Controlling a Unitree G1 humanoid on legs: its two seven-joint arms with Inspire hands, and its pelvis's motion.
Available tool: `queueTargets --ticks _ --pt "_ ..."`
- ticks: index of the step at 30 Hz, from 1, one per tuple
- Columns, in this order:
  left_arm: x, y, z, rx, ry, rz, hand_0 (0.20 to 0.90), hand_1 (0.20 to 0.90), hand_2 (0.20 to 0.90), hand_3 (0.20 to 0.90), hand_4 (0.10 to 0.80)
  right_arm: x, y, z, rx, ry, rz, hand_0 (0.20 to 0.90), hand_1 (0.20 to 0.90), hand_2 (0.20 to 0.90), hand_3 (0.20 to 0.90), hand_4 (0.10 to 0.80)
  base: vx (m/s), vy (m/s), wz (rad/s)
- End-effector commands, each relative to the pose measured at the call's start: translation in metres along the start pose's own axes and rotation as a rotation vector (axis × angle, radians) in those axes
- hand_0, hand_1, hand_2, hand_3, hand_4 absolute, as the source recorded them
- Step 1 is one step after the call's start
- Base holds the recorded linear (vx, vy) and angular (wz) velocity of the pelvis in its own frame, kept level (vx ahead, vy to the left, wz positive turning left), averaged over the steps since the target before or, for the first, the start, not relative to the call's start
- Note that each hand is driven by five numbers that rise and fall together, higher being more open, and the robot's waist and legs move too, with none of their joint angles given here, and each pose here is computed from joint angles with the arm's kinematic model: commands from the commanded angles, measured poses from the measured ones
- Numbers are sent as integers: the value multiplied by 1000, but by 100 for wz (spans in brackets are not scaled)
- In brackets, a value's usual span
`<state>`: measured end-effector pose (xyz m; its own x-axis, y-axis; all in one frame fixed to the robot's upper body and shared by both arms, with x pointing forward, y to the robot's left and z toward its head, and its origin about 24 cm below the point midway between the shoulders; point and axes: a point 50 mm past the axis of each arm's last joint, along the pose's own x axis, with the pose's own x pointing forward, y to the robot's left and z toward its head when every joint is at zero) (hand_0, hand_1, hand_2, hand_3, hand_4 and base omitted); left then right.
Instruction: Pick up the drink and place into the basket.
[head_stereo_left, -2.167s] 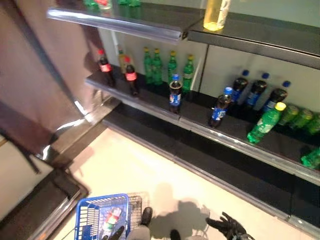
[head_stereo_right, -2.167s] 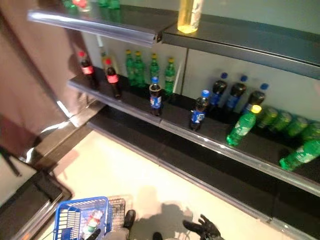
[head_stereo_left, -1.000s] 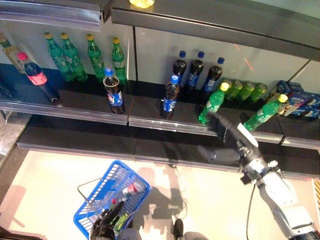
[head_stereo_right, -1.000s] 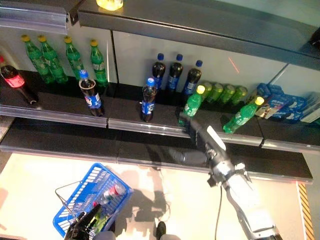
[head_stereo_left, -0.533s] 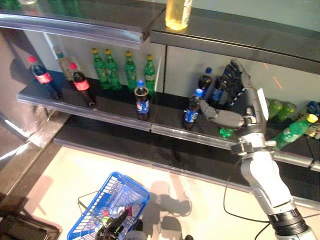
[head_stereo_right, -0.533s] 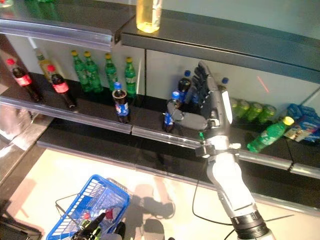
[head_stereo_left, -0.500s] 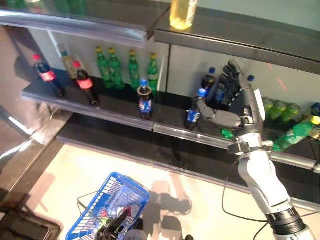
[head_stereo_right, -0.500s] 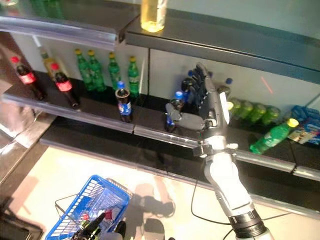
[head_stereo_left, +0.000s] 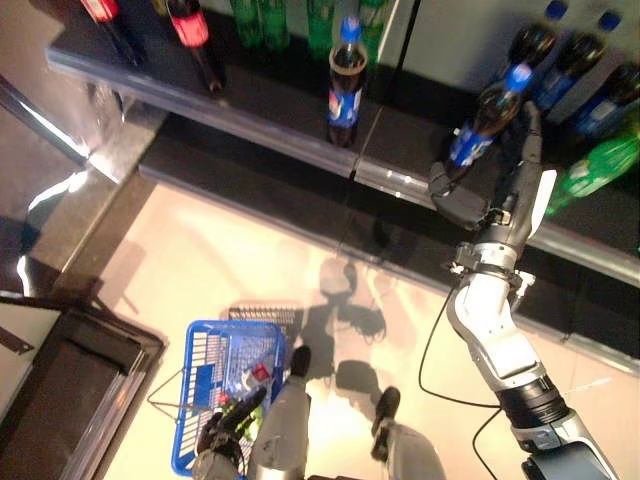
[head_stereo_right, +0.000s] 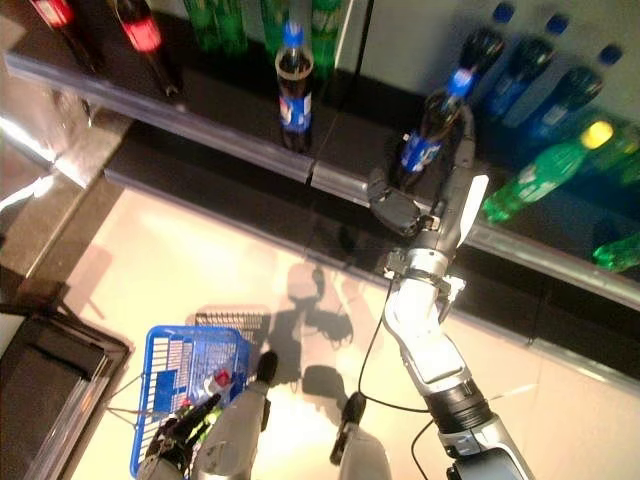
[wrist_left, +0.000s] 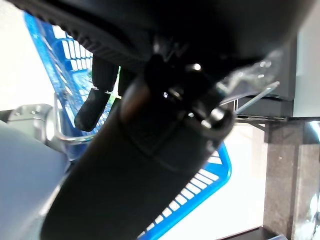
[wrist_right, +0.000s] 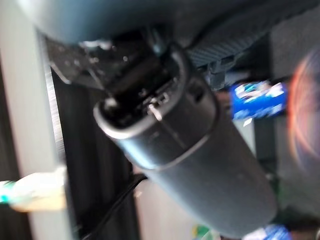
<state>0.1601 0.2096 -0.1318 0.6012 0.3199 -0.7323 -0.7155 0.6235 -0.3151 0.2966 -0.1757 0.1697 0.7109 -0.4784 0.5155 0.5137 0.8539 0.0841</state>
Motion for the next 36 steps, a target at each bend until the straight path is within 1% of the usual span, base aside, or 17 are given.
queueTargets --ticks 1,6,12,18,21,28,32,36 --pt "-2 -12 47 13 -283 -139 300 300 300 200 100 19 -6 63 118 -345 -177 900 900 900 900 800 -17 39 -1" --pt "-3 -21 48 -14 -298 -166 300 300 300 200 100 15 -8 60 119 -326 -170 900 900 900 900 800 -1 17 -11" --pt "-4 -33 52 -14 -314 -218 300 300 300 200 100 20 -4 56 81 -313 -188 900 900 900 900 800 1 -2 -1" --pt "-4 -43 56 -17 -321 -244 300 300 300 200 100 32 4 59 120 -288 -165 900 900 900 900 800 -13 0 -7" --pt "-3 -46 58 -14 -322 -249 300 300 300 200 100 44 8 67 169 -270 -172 900 900 900 900 800 -7 30 -14" --pt "-3 -49 61 -13 -324 -255 300 300 300 200 100 64 13 81 258 -245 -192 900 900 900 900 800 25 37 1" --pt "-4 -54 61 -26 -327 -271 300 300 300 200 100 71 17 90 274 -249 -163 900 900 900 900 800 39 54 0" --pt "-4 -54 61 -26 -327 -271 300 300 300 200 100 71 17 90 274 -249 -163 900 900 900 900 800 0 0 0"
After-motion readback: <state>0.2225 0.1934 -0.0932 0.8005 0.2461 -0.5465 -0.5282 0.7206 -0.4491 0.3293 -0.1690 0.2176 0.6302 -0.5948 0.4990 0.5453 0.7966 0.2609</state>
